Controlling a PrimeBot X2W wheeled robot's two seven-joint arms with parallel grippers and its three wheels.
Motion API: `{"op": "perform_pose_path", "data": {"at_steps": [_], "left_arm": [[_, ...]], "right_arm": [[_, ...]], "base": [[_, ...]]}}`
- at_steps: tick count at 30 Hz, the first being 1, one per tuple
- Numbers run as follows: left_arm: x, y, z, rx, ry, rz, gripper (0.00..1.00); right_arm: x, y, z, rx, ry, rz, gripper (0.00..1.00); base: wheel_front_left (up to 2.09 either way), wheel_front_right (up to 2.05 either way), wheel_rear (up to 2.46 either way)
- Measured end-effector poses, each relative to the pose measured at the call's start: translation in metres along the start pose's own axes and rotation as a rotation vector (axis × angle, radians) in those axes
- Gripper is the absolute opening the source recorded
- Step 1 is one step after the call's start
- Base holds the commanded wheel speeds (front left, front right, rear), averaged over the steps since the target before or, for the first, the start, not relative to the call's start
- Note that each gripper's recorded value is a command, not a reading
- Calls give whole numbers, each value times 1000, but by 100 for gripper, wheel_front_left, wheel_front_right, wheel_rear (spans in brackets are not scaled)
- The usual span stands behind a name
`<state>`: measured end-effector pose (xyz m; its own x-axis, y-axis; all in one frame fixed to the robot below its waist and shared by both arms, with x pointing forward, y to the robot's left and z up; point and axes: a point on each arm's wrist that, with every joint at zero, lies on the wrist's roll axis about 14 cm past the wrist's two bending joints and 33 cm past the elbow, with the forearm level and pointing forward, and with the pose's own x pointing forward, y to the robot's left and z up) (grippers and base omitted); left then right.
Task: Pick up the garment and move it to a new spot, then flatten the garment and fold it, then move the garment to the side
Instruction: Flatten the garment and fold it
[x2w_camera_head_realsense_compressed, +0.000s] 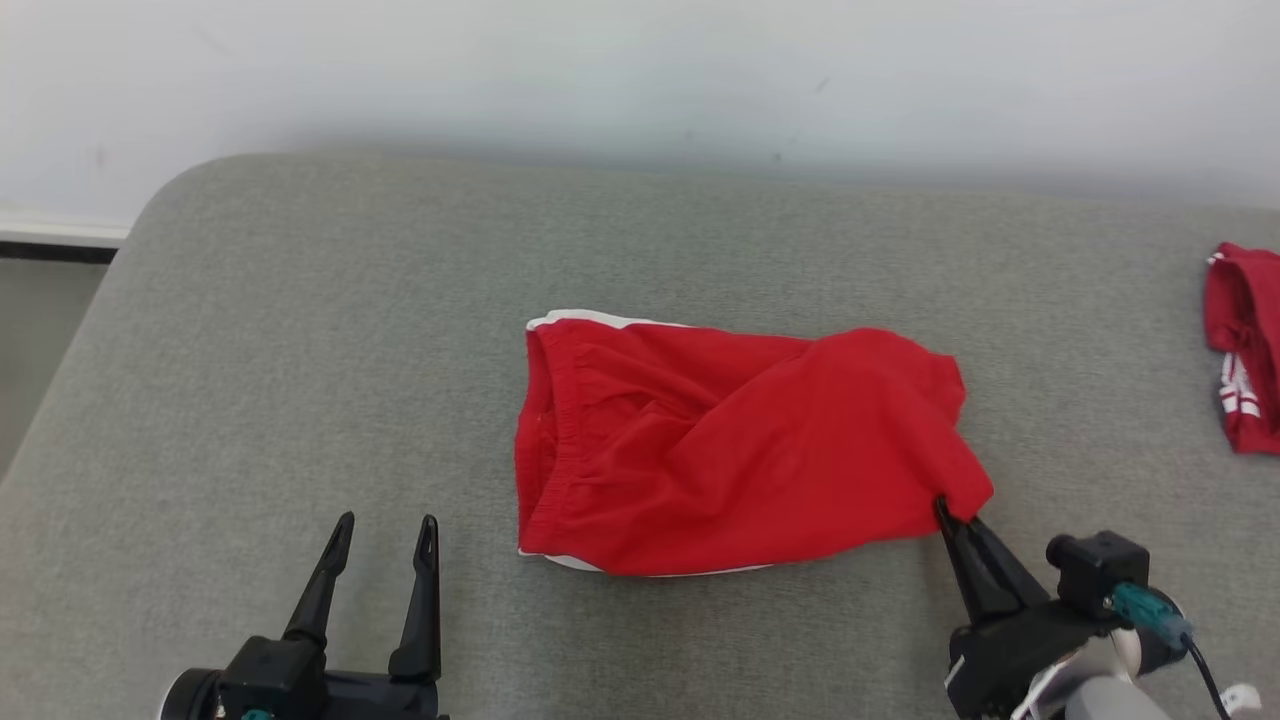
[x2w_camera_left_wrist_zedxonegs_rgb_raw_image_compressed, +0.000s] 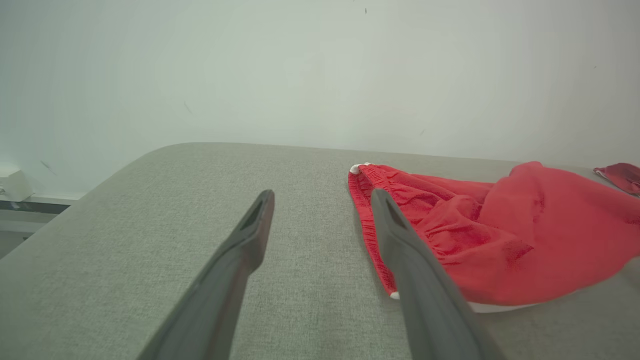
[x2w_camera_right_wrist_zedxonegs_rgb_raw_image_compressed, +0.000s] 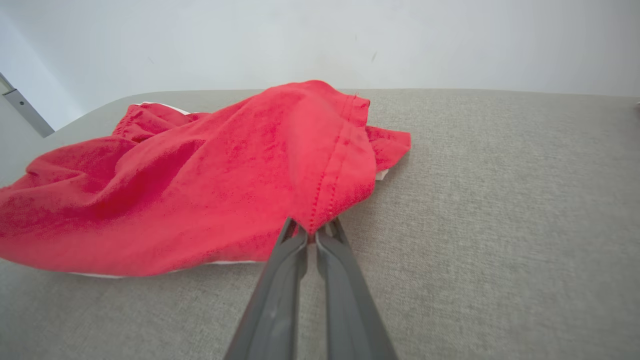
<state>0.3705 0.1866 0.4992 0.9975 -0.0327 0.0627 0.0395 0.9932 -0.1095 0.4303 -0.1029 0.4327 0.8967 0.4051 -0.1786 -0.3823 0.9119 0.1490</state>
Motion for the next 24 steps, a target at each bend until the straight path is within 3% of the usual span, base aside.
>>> {"op": "perform_pose_path", "data": {"at_steps": [10,11,24], "left_arm": [[8,-20,2,-10,-10,-62,100],[9,-22,2,-11,-11,-67,100],[4,-16,4,-7,-15,-50,100]], "right_arm": [[-59,-12,-11,93,39,-102,0],[-66,-11,-12,113,46,-114,98],[-74,-37,0,-13,70,-172,100]], "base": [[0,0,0],[0,0,0],[0,0,0]]}}
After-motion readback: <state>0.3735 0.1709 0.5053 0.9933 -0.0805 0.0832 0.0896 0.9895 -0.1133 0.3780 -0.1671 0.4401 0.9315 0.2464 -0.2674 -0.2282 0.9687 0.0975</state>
